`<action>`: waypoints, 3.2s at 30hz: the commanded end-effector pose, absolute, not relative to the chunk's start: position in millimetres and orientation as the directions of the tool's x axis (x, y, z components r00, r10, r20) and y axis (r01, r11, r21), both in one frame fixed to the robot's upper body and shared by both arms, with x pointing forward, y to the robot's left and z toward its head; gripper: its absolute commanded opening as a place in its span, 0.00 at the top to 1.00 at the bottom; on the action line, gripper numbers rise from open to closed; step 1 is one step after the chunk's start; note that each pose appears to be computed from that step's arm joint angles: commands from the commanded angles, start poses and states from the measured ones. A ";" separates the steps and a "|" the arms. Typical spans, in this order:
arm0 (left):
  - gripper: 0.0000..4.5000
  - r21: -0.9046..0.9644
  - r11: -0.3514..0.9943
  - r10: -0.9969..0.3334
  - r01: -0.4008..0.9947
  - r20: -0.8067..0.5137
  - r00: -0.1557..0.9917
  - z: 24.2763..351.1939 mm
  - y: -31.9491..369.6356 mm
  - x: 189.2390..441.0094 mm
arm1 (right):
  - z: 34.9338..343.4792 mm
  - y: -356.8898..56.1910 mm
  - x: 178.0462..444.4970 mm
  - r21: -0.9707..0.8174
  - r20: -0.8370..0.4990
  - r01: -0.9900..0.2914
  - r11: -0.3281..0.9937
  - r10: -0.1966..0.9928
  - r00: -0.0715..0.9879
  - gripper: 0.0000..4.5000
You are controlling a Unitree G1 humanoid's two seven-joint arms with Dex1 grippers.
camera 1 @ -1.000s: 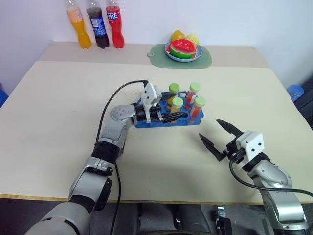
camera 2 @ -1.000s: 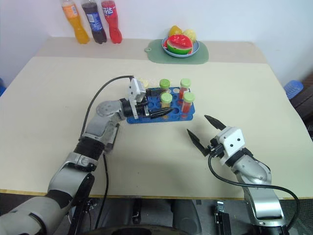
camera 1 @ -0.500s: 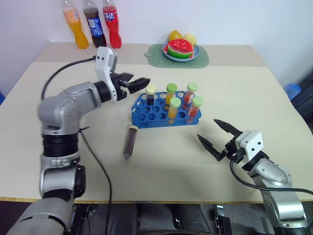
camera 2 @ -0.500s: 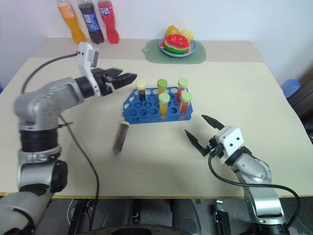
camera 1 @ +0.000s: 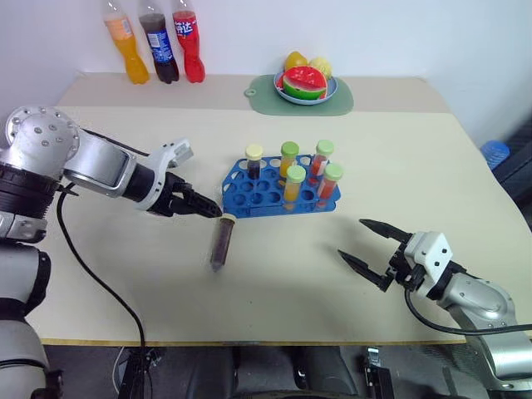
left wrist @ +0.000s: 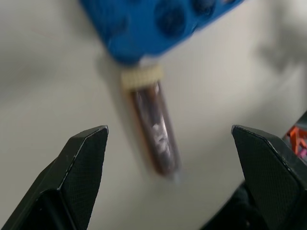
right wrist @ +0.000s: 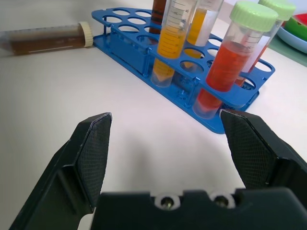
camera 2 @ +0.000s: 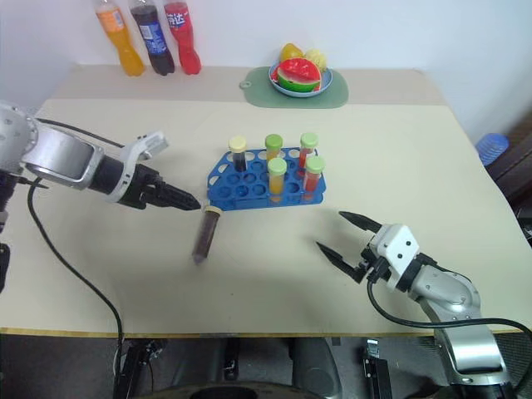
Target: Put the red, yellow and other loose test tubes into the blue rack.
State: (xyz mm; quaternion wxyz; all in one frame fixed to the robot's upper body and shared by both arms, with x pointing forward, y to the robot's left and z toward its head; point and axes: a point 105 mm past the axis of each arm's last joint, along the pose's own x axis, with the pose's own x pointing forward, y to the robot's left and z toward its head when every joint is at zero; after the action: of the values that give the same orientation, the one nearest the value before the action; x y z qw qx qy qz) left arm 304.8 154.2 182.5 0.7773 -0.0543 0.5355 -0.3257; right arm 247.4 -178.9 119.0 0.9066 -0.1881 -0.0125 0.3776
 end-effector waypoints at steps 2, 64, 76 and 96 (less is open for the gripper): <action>0.06 -0.429 0.800 -0.528 0.419 -0.836 0.153 174.4 142.2 304.0 | 126.6 -171.8 248.5 -0.354 -0.075 -0.676 0.646 0.701 0.709 0.11; 0.82 0.275 0.475 -0.880 0.836 0.136 0.455 179.1 85.7 347.6 | 128.4 -186.2 248.1 -0.362 -0.005 -0.530 0.767 0.567 0.824 0.11; 0.82 0.227 0.429 -0.903 0.874 0.091 0.420 162.9 80.0 340.7 | 128.6 -186.0 247.4 -0.360 0.001 -0.521 0.774 0.559 0.829 0.11; 0.82 0.223 0.451 -0.892 0.865 0.075 0.446 156.8 82.4 345.6 | 128.7 -185.2 248.9 -0.359 0.004 -0.520 0.775 0.559 0.829 0.11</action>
State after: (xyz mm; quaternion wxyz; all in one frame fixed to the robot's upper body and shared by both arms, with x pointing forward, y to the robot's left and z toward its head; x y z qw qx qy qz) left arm 349.6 83.7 171.7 0.8513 0.0701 -0.1194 -0.5061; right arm 249.6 -188.9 114.2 0.9432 -0.1639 -0.0236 0.2879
